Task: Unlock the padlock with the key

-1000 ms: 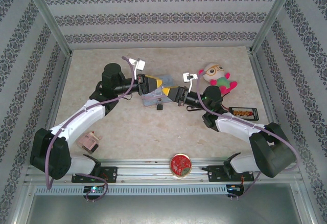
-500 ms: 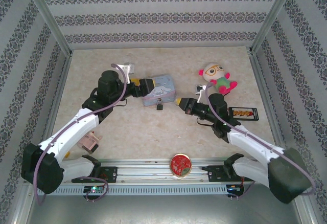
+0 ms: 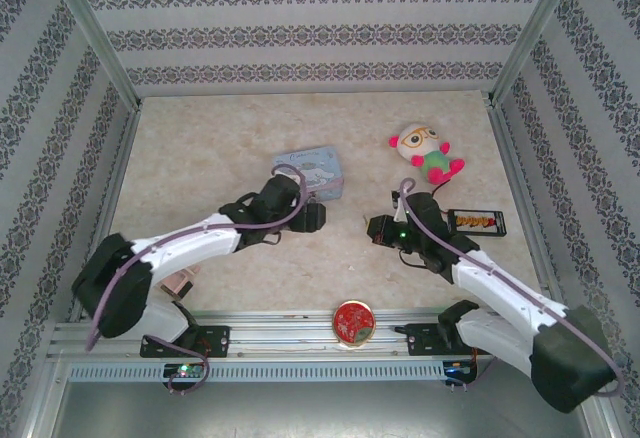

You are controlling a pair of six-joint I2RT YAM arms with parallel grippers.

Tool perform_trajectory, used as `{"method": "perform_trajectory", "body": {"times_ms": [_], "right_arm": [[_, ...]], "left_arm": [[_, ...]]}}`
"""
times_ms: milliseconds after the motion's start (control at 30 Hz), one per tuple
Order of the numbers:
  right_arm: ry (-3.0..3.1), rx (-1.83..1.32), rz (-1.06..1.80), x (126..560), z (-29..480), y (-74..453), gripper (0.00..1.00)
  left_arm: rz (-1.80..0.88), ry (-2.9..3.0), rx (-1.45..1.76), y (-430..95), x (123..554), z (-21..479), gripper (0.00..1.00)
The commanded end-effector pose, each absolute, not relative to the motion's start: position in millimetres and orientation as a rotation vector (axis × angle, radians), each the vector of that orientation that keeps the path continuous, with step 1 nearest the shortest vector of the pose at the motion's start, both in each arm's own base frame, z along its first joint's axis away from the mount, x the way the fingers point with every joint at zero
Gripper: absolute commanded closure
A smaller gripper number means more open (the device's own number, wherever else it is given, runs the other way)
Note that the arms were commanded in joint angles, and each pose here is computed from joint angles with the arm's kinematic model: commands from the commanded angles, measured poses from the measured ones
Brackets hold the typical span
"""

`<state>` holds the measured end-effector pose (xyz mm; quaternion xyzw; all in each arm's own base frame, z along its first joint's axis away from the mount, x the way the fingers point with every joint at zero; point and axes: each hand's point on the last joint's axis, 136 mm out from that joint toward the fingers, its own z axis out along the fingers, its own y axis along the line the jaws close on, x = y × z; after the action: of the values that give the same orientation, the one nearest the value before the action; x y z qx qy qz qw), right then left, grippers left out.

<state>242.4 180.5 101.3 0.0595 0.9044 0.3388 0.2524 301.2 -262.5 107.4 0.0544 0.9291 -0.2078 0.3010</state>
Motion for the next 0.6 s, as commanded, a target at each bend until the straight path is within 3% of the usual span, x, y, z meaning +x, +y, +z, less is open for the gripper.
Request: {"method": "perform_trajectory", "body": {"times_ms": [0, 567], "right_arm": [[2.501, 0.069, 0.945, 243, 99, 190, 1.00], [2.532, -0.008, 0.953, 262, 90, 207, 1.00]], "left_arm": [[-0.481, 2.485, 0.102, -272, 312, 101, 0.18], [-0.116, 2.498, 0.030, -268, 367, 57, 0.33]]}}
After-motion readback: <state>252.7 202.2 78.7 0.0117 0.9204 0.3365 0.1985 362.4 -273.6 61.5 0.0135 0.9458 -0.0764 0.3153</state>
